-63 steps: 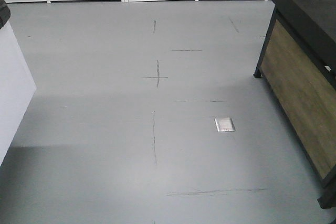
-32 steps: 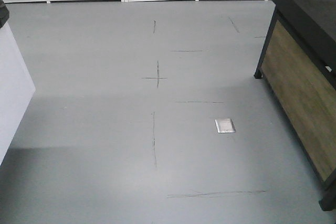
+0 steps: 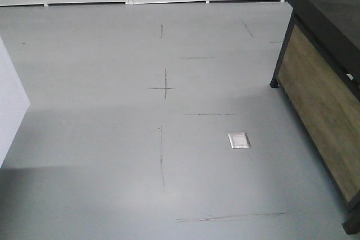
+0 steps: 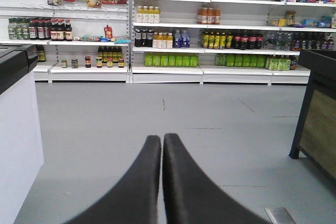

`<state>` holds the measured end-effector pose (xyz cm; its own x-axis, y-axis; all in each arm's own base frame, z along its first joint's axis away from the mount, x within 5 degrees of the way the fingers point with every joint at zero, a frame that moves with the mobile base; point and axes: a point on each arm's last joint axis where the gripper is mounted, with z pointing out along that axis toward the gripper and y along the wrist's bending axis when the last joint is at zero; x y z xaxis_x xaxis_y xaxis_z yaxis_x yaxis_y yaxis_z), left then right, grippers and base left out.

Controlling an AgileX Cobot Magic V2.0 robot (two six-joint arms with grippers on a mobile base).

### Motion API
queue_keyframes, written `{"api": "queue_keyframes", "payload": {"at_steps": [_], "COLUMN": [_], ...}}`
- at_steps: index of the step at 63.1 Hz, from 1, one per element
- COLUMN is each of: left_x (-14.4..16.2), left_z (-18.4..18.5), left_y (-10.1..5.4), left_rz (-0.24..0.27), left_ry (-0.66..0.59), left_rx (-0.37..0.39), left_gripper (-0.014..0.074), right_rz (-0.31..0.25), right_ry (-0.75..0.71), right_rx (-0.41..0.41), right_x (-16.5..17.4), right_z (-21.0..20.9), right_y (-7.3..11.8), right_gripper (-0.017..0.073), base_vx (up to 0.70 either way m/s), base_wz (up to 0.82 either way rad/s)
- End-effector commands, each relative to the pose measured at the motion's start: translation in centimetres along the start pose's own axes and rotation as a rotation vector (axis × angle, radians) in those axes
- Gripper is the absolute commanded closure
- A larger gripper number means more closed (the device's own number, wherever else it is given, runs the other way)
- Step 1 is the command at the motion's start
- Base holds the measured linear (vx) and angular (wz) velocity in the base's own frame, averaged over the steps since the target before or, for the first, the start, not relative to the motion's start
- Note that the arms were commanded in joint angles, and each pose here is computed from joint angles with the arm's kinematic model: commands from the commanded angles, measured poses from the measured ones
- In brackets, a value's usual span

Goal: Pick three apples into basket with both arms
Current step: 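Drive the base forward along the aisle toward the produce tables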

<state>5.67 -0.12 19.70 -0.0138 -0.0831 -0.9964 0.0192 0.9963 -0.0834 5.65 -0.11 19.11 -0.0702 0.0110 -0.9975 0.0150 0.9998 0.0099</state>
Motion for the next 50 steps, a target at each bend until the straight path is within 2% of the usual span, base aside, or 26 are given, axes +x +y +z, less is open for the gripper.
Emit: {"api": "queue_keyframes", "payload": {"at_steps": [1,50], "left_x": [-0.61,-0.61], "left_z": [-0.13,-0.13], "left_y": [-0.03,-0.03], "left_rz": [-0.014,-0.014], "left_ry": [-0.082,-0.082], "left_rx": [0.005,0.005], "left_gripper": [0.06,0.06], "right_rz": [-0.01,-0.01], "right_ry": [-0.075,-0.075], "right_rx": [0.0,0.0], "right_x": [-0.32,-0.32], "right_z": [-0.04,-0.04], "right_y": [0.02,0.02], "right_gripper": [0.0568,0.0568], "base_vx": [0.13,0.12], "base_wz": [-0.08,0.0]}}
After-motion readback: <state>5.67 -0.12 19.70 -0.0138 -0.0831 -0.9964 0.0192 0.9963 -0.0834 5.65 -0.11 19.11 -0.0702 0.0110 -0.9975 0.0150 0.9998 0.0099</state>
